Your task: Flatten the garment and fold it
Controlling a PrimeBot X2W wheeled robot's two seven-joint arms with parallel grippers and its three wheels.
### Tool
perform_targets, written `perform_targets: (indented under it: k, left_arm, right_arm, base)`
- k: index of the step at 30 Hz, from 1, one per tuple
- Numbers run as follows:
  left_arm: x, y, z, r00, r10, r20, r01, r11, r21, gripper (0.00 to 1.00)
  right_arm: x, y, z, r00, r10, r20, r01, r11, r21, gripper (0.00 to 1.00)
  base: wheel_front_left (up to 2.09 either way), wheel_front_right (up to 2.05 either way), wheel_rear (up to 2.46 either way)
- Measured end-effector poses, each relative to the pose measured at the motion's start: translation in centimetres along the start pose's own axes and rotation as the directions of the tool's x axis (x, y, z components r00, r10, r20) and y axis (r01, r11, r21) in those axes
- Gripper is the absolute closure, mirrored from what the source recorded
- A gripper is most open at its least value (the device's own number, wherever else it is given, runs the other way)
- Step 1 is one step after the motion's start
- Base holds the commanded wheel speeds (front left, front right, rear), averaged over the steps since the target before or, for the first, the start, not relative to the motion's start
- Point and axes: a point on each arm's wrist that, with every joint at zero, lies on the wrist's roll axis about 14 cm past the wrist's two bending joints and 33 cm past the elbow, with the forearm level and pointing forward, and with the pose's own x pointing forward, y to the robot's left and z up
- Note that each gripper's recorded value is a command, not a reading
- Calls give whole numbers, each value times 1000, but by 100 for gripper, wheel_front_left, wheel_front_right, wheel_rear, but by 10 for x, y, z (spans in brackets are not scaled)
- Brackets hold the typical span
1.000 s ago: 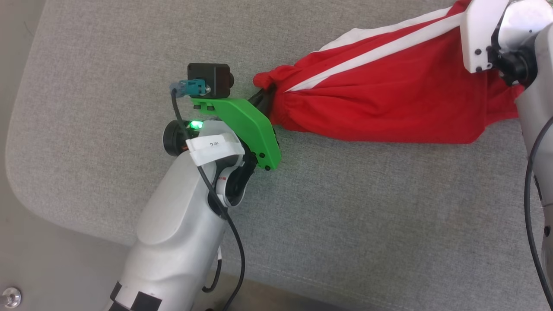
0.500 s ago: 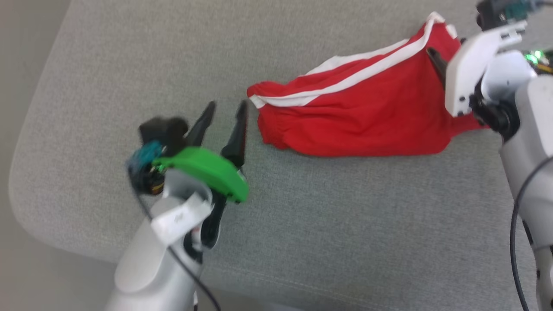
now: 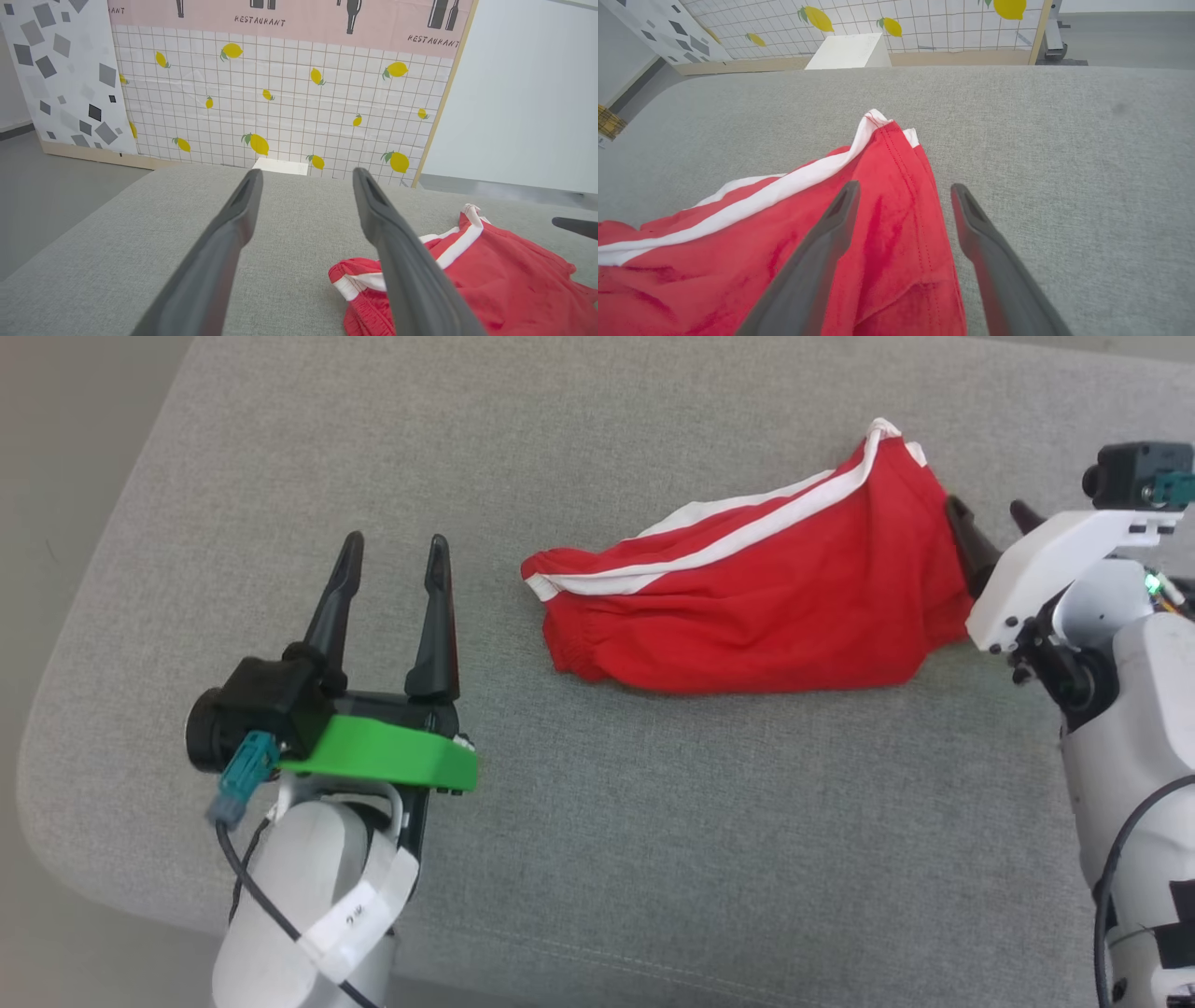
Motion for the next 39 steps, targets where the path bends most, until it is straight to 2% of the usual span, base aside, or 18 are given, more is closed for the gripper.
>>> perform_targets:
  k: [4,12,16,22,23,24,26,33,39]
  left_arm:
    - [-3,0,-1,1000,-12,6,12,1000,26,0]
    - [-7,9,-9,1000,-1,-14,2,999,39,0]
    - [-10,15,-13,1000,16,-27,-15,999,40,0]
    - [-13,22,-15,998,51,-33,-51,998,27,0]
    - [-13,21,-15,998,54,-33,-53,998,25,0]
    - [-13,21,-14,998,54,-32,-54,998,21,0]
    - [-14,19,-15,998,51,-34,-50,999,19,0]
    - [-16,15,-12,999,43,-29,-43,999,11,0]
    - [-21,11,-7,999,38,-22,-38,999,2,0]
  right_arm:
    - [7,-7,-21,997,-32,-69,35,999,35,0]
    - [28,-23,-29,980,-104,-171,112,993,35,0]
    - [35,-18,-53,945,-112,-306,116,993,-4,0]
    - [39,-7,-60,898,-106,-428,99,994,-38,0]
    - [39,-5,-61,890,-101,-444,96,995,-35,24]
    - [38,-4,-61,886,-98,-453,94,995,-32,56]
    - [38,-2,-61,886,-94,-455,90,995,-30,100]
    - [32,6,-58,913,-66,-403,79,997,15,100]
    - [17,-16,-47,942,-97,-321,119,992,51,100]
  base:
    - [0,0,0]
    - [0,0,0]
    - [0,0,0]
    - [0,0,0]
    - [0,0,0]
    - [0,0,0]
    - [0,0,0]
    - [0,0,0]
    - [0,0,0]
